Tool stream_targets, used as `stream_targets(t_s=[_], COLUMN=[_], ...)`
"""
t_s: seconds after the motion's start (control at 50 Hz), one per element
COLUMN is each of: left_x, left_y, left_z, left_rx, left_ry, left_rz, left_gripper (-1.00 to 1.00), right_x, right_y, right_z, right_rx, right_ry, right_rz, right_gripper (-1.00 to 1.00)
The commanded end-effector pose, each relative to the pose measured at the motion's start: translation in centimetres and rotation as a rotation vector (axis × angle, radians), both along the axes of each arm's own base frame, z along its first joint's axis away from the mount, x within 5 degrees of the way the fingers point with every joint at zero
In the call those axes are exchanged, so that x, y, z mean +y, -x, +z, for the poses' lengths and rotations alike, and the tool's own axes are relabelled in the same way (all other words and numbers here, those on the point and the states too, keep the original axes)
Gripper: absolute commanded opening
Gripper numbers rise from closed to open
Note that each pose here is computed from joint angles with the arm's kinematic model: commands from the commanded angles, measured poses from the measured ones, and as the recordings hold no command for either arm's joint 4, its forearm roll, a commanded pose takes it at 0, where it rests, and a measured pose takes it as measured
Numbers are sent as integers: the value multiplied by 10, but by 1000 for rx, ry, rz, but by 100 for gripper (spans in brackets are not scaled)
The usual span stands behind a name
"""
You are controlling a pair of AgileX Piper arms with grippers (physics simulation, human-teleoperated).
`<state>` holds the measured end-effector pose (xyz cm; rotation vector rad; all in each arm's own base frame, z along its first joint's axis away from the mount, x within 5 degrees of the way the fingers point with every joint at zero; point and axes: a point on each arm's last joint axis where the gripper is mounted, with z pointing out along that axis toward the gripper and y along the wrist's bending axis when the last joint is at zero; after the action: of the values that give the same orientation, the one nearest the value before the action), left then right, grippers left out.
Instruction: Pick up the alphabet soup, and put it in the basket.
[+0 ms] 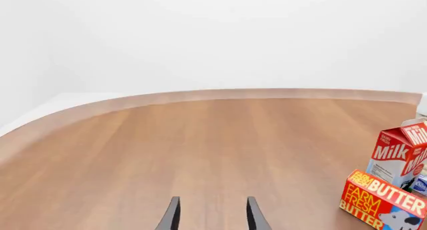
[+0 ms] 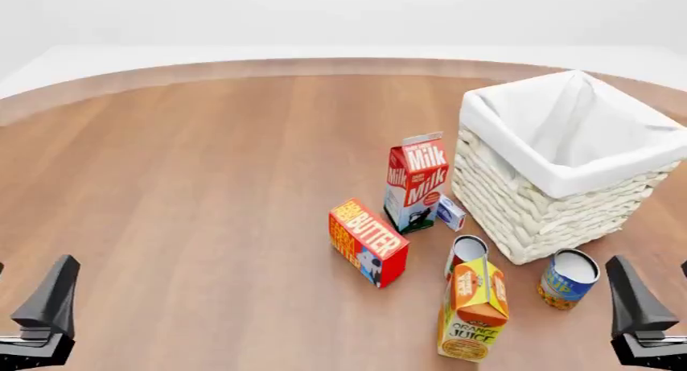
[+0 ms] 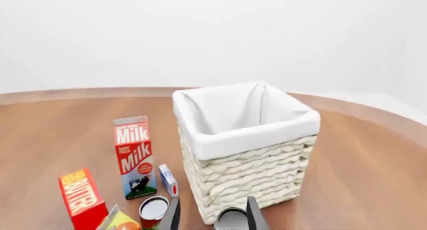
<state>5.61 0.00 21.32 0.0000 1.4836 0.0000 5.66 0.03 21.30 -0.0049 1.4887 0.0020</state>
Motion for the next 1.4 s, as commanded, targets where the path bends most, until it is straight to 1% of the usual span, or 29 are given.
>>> stream_targets(t_s=[0.02,0.22,0.36,0.4,0.56,0.6,0.62,0.64,0.66,0.74,0.96,1.24,1.28,1.4], left_x=[0,0,0,0,0,0,0,0,0,0,0,0,0,0], left_y=[0,0,0,0,0,0,0,0,0,0,0,0,0,0], left_z=[0,0,0,0,0,0,0,0,0,0,0,0,0,0], left_rx=[0,0,0,0,0,0,0,0,0,0,0,0,0,0], left_ry=[0,0,0,0,0,0,0,0,0,0,0,0,0,0], left_rz=[0,0,0,0,0,0,0,0,0,0,0,0,0,0], left_gripper=[100,100,100,100,100,100,100,100,100,100,100,100,100,100], right_x=[0,1,2,2,2,2,2,2,4,3,3,3,3,3], right_y=[-2,-6,-5,-7,-11,-10,-12,-11,-13,-12,-15,-18,-21,-24], right_z=[0,-1,-2,-3,0,2,12,14,30,31,29,24,21,19], right_rx=[11,33,45,64,91,92,102,101,142,141,169,208,223,243], right_ry=[0,23,36,60,74,77,97,100,136,150,166,170,173,175], right_rz=[7,17,26,27,20,23,30,31,48,47,40,44,47,37], right_gripper=[100,100,100,100,100,100,100,100,100,100,100,100,100,100])
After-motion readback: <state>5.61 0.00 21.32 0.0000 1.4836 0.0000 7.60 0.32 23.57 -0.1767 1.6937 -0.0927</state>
